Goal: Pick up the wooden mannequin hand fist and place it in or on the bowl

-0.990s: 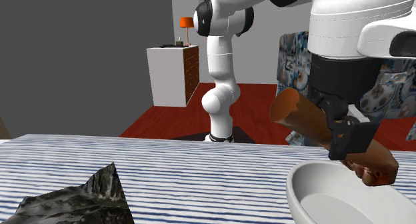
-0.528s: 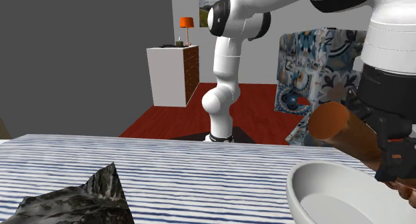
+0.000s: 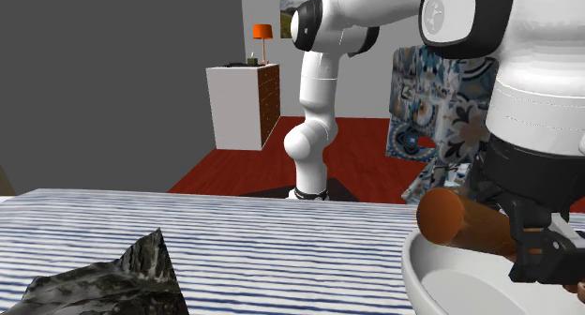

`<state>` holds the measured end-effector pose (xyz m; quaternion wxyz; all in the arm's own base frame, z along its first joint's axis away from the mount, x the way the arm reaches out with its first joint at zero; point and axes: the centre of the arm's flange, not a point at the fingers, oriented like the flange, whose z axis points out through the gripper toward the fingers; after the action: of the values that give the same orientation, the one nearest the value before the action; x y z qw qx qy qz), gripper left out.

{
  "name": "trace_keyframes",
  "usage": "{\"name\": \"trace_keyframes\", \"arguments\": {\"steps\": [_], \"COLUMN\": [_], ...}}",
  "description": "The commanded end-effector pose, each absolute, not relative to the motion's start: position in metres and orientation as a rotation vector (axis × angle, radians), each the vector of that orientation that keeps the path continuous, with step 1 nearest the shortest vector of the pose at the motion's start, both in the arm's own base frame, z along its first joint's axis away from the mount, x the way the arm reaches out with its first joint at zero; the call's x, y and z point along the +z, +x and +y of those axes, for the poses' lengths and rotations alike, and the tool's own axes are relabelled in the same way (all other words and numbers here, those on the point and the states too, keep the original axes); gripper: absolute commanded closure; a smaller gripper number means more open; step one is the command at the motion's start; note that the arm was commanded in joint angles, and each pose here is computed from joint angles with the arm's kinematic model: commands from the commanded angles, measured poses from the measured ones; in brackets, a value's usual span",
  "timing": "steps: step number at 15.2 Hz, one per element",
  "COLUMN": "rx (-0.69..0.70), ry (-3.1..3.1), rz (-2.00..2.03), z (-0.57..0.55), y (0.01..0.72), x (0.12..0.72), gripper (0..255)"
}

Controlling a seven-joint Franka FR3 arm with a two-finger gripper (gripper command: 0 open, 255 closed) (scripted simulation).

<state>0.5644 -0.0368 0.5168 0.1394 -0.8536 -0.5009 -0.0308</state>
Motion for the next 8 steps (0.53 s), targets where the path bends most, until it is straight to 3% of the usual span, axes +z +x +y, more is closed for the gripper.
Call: {"name": "trace_keyframes", "arguments": {"steps": [1,8], "rx": [-0.086,-0.086], "ry": [-2.455,-2.455], "rz": [-1.456,-1.456], "z": [-0.029,-0.029], "y": [0.567,0.567], "x": [0.503,0.492], "gripper": [255,255]}}
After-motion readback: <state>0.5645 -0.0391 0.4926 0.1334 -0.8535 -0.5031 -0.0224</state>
